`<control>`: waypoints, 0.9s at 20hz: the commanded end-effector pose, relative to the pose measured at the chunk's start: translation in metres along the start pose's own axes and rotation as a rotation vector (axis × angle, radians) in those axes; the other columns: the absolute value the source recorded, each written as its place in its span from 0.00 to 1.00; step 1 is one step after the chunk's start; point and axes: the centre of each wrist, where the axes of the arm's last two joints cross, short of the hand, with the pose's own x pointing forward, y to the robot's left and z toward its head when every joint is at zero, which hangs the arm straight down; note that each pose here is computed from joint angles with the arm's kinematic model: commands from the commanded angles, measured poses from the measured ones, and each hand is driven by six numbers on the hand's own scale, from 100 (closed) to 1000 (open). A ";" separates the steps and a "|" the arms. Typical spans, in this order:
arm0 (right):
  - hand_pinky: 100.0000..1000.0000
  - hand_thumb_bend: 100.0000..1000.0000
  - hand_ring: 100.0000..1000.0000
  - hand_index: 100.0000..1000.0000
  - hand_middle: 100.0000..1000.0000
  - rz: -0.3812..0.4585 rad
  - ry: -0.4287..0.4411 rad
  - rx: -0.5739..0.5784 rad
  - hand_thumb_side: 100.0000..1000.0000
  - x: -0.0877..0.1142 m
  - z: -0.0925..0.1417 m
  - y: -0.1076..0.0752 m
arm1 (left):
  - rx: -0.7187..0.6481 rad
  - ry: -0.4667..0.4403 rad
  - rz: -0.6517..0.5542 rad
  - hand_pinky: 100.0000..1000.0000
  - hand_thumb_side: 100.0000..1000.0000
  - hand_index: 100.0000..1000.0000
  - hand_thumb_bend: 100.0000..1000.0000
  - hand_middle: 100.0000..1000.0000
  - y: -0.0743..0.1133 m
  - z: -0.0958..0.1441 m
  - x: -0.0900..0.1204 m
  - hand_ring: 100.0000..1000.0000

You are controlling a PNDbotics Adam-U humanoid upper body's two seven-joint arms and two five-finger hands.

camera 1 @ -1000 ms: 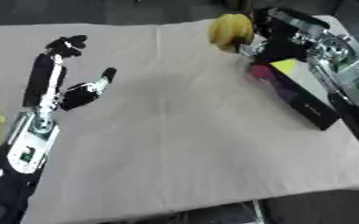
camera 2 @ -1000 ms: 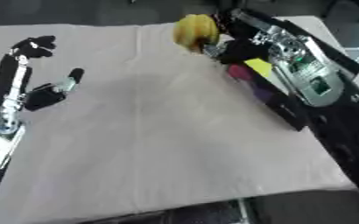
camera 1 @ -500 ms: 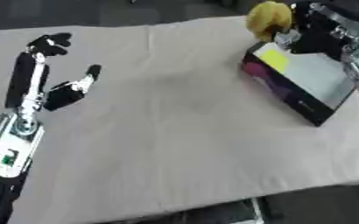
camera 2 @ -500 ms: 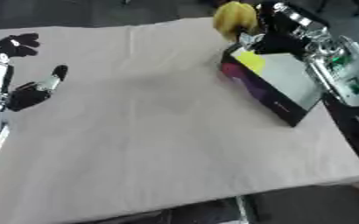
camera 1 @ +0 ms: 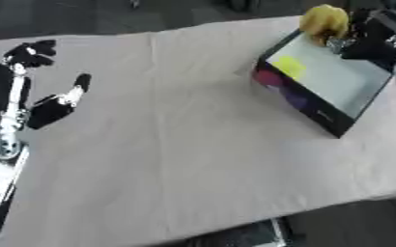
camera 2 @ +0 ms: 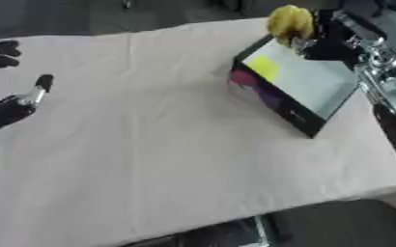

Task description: Pick up the objects with one hand, pass them to the other hand, and then place them into the box on the other side of the table.

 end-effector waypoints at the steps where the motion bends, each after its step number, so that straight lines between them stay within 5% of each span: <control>1: 1.00 0.00 0.88 0.62 0.56 0.055 0.012 -0.075 0.00 -0.001 0.002 -0.026 | 0.030 -0.033 -0.010 0.71 0.43 0.81 0.38 0.63 0.014 -0.007 0.004 0.61; 6: 1.00 0.00 0.90 0.67 0.61 0.086 0.050 -0.122 0.00 -0.020 0.002 -0.033 | 0.032 -0.034 0.000 0.71 0.43 0.80 0.38 0.62 0.013 -0.008 0.006 0.60; 14: 1.00 0.00 1.00 0.92 0.93 0.166 0.096 -0.162 0.00 -0.042 0.005 -0.037 | 0.041 -0.028 0.015 0.71 0.41 0.79 0.36 0.61 0.012 -0.006 0.006 0.59; 18: 1.00 0.00 1.00 0.97 1.00 0.233 0.086 -0.187 0.01 -0.042 0.007 -0.039 | 0.040 -0.025 0.024 0.71 0.41 0.79 0.36 0.61 0.011 -0.005 0.005 0.59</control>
